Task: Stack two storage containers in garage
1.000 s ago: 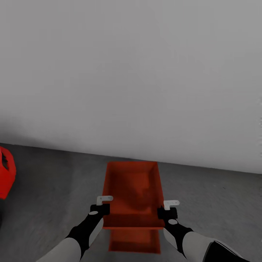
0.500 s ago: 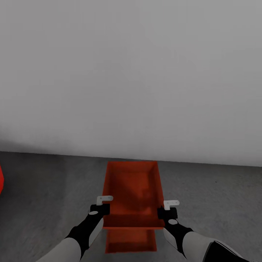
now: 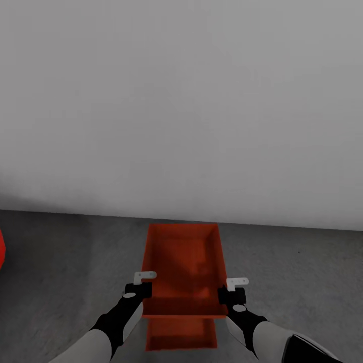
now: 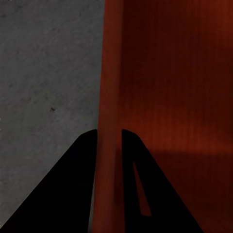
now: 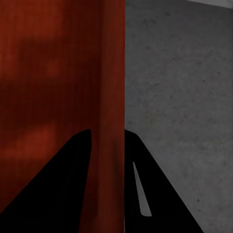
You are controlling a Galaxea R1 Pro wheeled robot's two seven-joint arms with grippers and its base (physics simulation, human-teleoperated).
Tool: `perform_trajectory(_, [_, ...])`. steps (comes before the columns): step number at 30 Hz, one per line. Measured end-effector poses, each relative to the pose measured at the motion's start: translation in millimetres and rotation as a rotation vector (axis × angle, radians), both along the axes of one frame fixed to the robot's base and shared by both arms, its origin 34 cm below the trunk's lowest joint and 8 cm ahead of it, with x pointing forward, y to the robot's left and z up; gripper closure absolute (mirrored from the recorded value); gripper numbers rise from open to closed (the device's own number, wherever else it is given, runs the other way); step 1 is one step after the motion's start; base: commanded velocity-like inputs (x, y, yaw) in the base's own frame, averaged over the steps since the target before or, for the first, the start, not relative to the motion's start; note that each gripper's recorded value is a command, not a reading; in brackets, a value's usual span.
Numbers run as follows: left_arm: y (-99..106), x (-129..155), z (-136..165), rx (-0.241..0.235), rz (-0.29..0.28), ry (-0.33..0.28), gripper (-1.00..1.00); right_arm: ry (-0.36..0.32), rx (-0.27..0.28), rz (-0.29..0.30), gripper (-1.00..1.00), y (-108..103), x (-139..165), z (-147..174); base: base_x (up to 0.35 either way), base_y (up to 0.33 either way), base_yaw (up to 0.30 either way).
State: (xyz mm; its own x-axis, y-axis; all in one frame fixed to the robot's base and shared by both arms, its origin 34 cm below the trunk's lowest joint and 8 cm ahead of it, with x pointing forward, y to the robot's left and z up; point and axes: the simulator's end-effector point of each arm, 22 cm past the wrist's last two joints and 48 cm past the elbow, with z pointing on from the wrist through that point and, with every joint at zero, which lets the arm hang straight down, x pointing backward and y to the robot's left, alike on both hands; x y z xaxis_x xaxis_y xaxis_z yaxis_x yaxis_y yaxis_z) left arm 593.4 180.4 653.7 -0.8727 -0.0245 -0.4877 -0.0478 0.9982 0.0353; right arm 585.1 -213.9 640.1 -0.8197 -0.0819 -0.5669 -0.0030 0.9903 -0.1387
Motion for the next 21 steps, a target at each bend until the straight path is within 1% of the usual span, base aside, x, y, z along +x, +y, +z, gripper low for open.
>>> perform_trajectory(17, [0.0,0.8,1.0,0.000,-0.002,-0.002,1.00,-0.002,0.001,-0.002,1.00,0.1,0.1,0.7,0.000,0.000,0.000])
perform_trajectory(21, [-0.2,2.9,3.7,0.000,-0.003,-0.009,1.00,-0.009,0.002,-0.003,1.00,-0.1,1.9,3.2,0.000,0.000,-0.052])
